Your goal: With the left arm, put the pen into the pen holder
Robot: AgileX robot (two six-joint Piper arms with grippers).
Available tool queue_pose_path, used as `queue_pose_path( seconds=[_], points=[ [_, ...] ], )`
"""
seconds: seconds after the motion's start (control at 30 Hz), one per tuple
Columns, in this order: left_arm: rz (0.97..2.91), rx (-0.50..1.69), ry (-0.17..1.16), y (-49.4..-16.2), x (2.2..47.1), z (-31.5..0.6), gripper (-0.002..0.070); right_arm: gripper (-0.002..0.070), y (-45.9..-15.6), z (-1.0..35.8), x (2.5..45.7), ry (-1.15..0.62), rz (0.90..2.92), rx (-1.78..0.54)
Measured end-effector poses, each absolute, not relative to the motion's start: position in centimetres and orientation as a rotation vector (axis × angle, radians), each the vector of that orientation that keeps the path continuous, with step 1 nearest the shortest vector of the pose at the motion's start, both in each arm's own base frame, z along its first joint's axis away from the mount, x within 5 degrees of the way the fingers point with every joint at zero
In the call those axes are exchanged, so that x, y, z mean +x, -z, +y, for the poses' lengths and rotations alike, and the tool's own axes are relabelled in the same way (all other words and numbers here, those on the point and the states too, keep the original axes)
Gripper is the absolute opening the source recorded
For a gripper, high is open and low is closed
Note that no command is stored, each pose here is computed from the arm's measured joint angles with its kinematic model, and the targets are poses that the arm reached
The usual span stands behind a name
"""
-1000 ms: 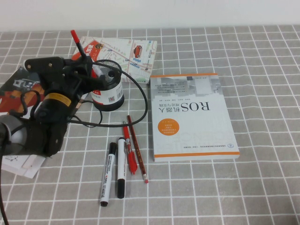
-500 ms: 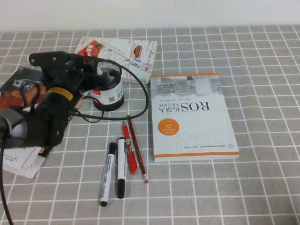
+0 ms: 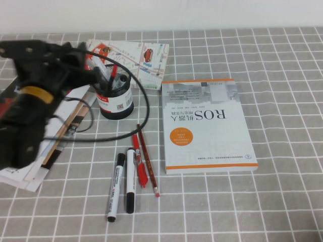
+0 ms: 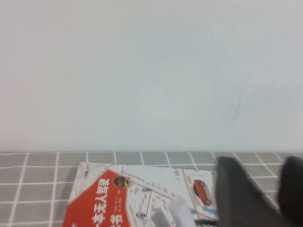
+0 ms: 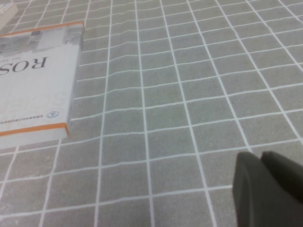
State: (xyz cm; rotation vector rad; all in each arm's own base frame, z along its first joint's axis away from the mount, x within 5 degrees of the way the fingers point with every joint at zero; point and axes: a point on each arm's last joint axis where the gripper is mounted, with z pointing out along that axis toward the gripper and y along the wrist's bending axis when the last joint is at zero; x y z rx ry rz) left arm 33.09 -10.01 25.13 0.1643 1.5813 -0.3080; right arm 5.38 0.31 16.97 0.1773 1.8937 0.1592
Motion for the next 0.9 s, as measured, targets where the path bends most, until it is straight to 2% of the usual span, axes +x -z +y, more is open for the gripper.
queue_pose_path(
  seconds=[0.1, 0.2, 0.3, 0.5, 0.7, 0.9],
  points=[
    [1.6, 0.171, 0.301, -27.6, 30.2, -9.1, 0.0068, -0.0015, -17.0, 0.3, 5.4, -0.159, 1.894, 0.177],
    [1.669, 0.197, 0.283, -29.2, 27.1, -8.3, 0.002, -0.0015, -17.0, 0.3, 5.4, -0.159, 1.894, 0.177],
    [1.696, 0.206, 0.271, -30.9, 24.0, -7.3, 0.0006, -0.0015, -17.0, 0.3, 5.4, -0.159, 1.894, 0.177],
    [1.693, 0.172, 0.289, -31.9, 17.0, -5.1, 0.0, -0.0015, -17.0, 0.3, 5.4, -0.159, 1.894, 0.177],
    [1.658, 0.125, 0.325, -30.6, 11.4, -3.4, 0.0, -0.0015, -17.0, 0.3, 5.4, -0.159, 1.894, 0.177],
    [1.724, 0.116, 0.317, -28.2, 8.8, -2.6, 0.0, -0.0015, -17.0, 0.3, 5.4, -0.159, 1.894, 0.177]
  ],
)
